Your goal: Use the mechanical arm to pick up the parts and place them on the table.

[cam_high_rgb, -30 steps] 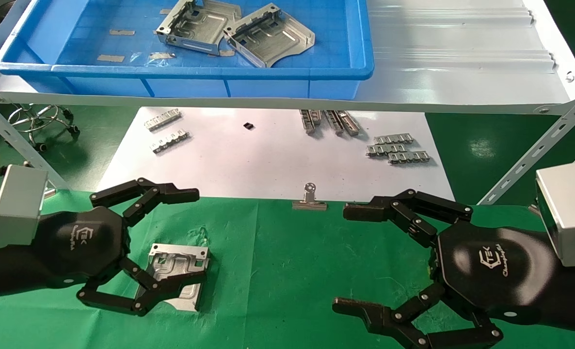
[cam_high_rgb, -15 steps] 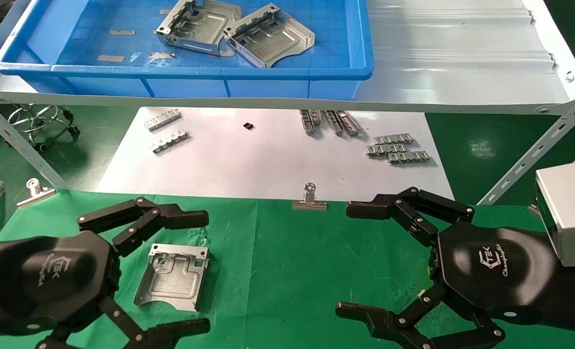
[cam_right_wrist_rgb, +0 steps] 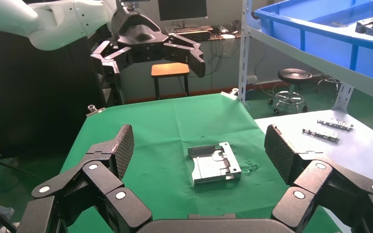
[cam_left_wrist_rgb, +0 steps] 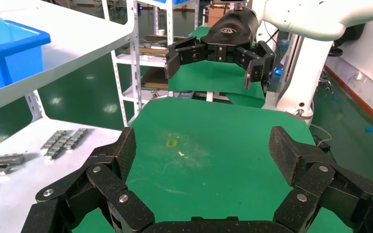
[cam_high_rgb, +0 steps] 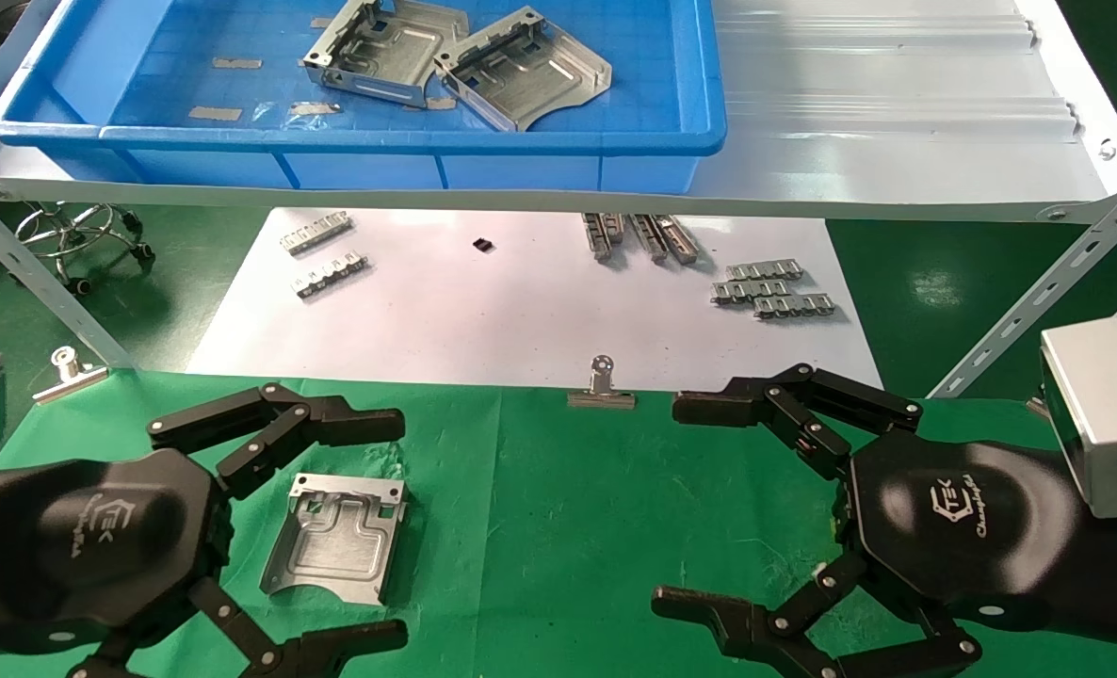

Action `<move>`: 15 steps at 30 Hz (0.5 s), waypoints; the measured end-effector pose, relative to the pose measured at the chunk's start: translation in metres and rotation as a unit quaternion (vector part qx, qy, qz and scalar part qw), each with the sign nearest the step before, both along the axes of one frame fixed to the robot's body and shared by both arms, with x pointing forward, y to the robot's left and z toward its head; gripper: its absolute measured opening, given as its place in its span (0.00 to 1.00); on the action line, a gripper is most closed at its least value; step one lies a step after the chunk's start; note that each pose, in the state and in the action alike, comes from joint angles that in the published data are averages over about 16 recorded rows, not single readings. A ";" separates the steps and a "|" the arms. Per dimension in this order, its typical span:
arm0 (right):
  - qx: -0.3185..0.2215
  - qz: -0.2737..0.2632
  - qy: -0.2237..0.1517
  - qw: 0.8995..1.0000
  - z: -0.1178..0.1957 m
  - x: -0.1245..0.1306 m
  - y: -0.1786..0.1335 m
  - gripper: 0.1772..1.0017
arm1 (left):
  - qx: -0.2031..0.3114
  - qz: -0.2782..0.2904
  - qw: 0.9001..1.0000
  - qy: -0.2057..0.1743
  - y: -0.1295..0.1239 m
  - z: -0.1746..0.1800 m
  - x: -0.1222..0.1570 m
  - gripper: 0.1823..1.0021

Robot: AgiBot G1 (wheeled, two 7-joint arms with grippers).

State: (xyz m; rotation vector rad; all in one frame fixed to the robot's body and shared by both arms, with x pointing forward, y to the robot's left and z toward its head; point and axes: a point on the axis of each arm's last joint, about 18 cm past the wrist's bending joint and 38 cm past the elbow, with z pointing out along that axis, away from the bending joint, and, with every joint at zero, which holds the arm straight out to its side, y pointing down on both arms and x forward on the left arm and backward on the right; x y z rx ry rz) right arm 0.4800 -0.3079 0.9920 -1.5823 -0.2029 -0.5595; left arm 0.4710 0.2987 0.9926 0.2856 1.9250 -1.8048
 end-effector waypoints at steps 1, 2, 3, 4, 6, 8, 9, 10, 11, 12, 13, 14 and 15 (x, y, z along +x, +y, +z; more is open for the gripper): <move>0.000 0.000 0.000 1.000 0.000 0.000 0.000 1.00 | 0.000 0.000 1.000 0.000 0.000 0.000 0.000 1.00; 0.000 0.000 0.000 1.000 0.000 0.000 0.000 1.00 | 0.000 0.001 1.000 0.000 0.000 0.000 0.001 1.00; 0.000 0.000 0.000 1.000 0.000 0.000 0.000 1.00 | 0.000 0.001 1.000 0.000 0.000 0.000 0.001 1.00; 0.000 0.000 0.000 1.000 0.000 0.000 0.000 1.00 | 0.000 0.001 1.000 0.000 0.000 0.000 0.001 1.00; 0.000 0.000 0.000 1.000 0.000 0.000 0.000 1.00 | 0.000 0.002 1.000 0.000 0.001 0.000 0.002 1.00; 0.000 0.000 0.000 1.000 0.000 0.000 0.000 1.00 | 0.000 0.002 1.000 0.000 0.001 0.000 0.002 1.00; 0.000 0.000 0.000 1.000 0.000 0.000 0.000 1.00 | 0.000 0.002 1.000 0.000 0.001 0.000 0.002 1.00; 0.000 0.000 0.000 1.000 0.000 0.000 0.000 1.00 | 0.000 0.003 1.000 0.000 0.001 0.000 0.003 1.00; 0.000 0.000 0.000 1.000 0.000 0.000 0.000 1.00 | 0.000 0.003 1.000 0.000 0.001 0.000 0.003 1.00; 0.000 0.000 0.000 1.000 0.000 0.000 0.000 1.00 | 0.000 0.003 1.000 0.000 0.001 0.000 0.003 1.00; 0.000 0.000 0.000 1.000 0.000 0.000 0.000 1.00 | 0.000 0.003 1.000 0.000 0.001 0.000 0.003 1.00; 0.000 0.000 0.000 1.000 0.000 0.000 0.000 1.00 | 0.000 0.003 1.000 0.000 0.001 0.000 0.003 1.00; 0.000 0.000 0.000 1.000 0.000 0.000 0.000 1.00 | 0.000 0.003 1.000 0.000 0.001 0.000 0.003 1.00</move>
